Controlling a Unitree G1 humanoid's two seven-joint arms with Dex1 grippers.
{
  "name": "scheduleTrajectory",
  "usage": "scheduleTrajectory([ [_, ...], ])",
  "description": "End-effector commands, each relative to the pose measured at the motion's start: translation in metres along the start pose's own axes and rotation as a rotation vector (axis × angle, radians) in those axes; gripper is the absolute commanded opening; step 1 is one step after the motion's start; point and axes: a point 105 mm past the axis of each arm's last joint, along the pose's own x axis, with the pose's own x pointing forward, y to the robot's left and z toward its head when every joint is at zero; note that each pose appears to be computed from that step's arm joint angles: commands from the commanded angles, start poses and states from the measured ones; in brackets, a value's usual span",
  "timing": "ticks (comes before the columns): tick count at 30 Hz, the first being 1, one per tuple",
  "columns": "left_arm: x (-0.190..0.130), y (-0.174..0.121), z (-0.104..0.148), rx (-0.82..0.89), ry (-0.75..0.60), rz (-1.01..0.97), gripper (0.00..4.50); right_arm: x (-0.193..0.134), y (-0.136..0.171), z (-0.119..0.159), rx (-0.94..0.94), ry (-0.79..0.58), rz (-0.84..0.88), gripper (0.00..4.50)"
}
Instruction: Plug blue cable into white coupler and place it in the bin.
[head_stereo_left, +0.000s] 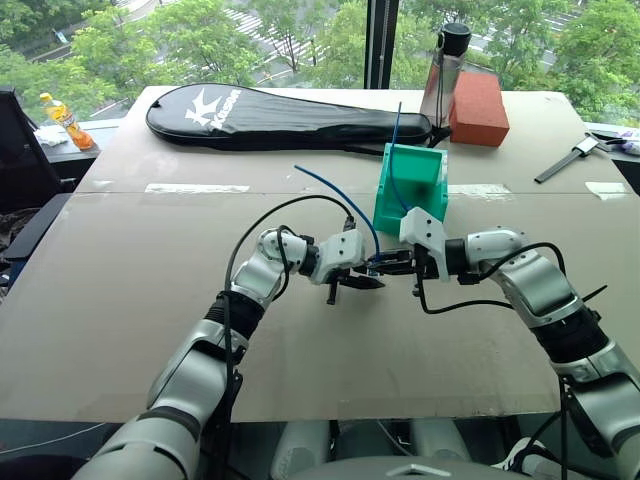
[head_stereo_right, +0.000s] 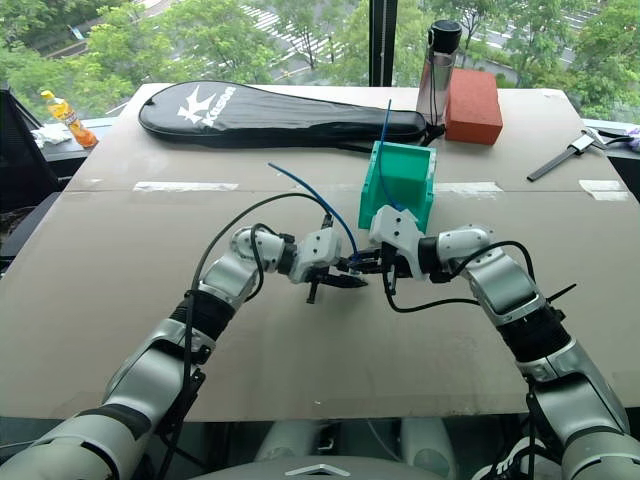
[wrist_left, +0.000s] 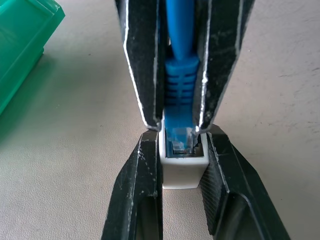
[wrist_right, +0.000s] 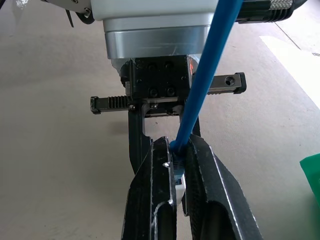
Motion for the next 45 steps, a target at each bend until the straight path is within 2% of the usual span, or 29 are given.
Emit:
scheduleTrajectory([
  [1,-0.001,-0.001,-0.004,0.0,0.02,-0.005,0.41,-0.001,-0.001,-0.01,-0.013,0.057,0.007,0.0],
  [6,-0.001,-0.001,-0.004,0.001,0.016,0.0,0.41,0.009,0.01,-0.022,-0.034,0.1,0.044,0.0],
  [10,-0.001,-0.001,-0.004,-0.004,0.014,0.003,0.41,0.017,0.028,-0.056,-0.005,0.197,0.105,0.0],
  [12,-0.001,-0.001,-0.004,-0.005,0.013,0.003,0.41,0.02,0.031,-0.068,0.028,0.202,0.096,0.0],
  [15,-0.001,-0.001,-0.003,-0.005,0.008,0.004,0.41,0.021,0.023,-0.063,0.003,0.158,0.024,0.0],
  [17,-0.002,0.0,0.0,-0.012,-0.007,0.013,0.41,0.019,0.011,-0.044,0.041,0.033,-0.041,0.0],
  [21,-0.008,0.002,0.014,-0.056,-0.061,0.034,0.41,-0.005,-0.005,0.003,0.015,-0.192,-0.184,1.41],
  [26,-0.018,0.013,0.035,-0.085,-0.104,0.126,0.41,-0.05,0.002,0.067,-0.029,-0.449,-0.322,3.66],
  [28,-0.021,0.023,0.045,-0.123,-0.117,0.18,0.41,-0.071,0.007,0.082,-0.035,-0.506,-0.386,3.66],
  [30,-0.023,0.031,0.058,-0.164,-0.145,0.207,0.41,-0.083,0.011,0.082,-0.039,-0.486,-0.442,3.66],
  [32,-0.024,0.052,0.085,-0.281,-0.206,0.249,0.41,-0.099,0.015,0.056,-0.04,-0.347,-0.56,3.66],
  [34,-0.019,0.068,0.103,-0.353,-0.19,0.265,0.41,-0.114,0.02,0.035,-0.011,-0.244,-0.658,3.66],
  [37,-0.01,0.088,0.113,-0.41,-0.158,0.314,0.41,-0.128,0.027,0.02,0.004,-0.166,-0.737,3.66],
  [45,0.029,0.117,0.116,-0.423,-0.052,0.381,0.41,-0.166,0.037,0.007,0.081,-0.152,-0.96,3.66],
])
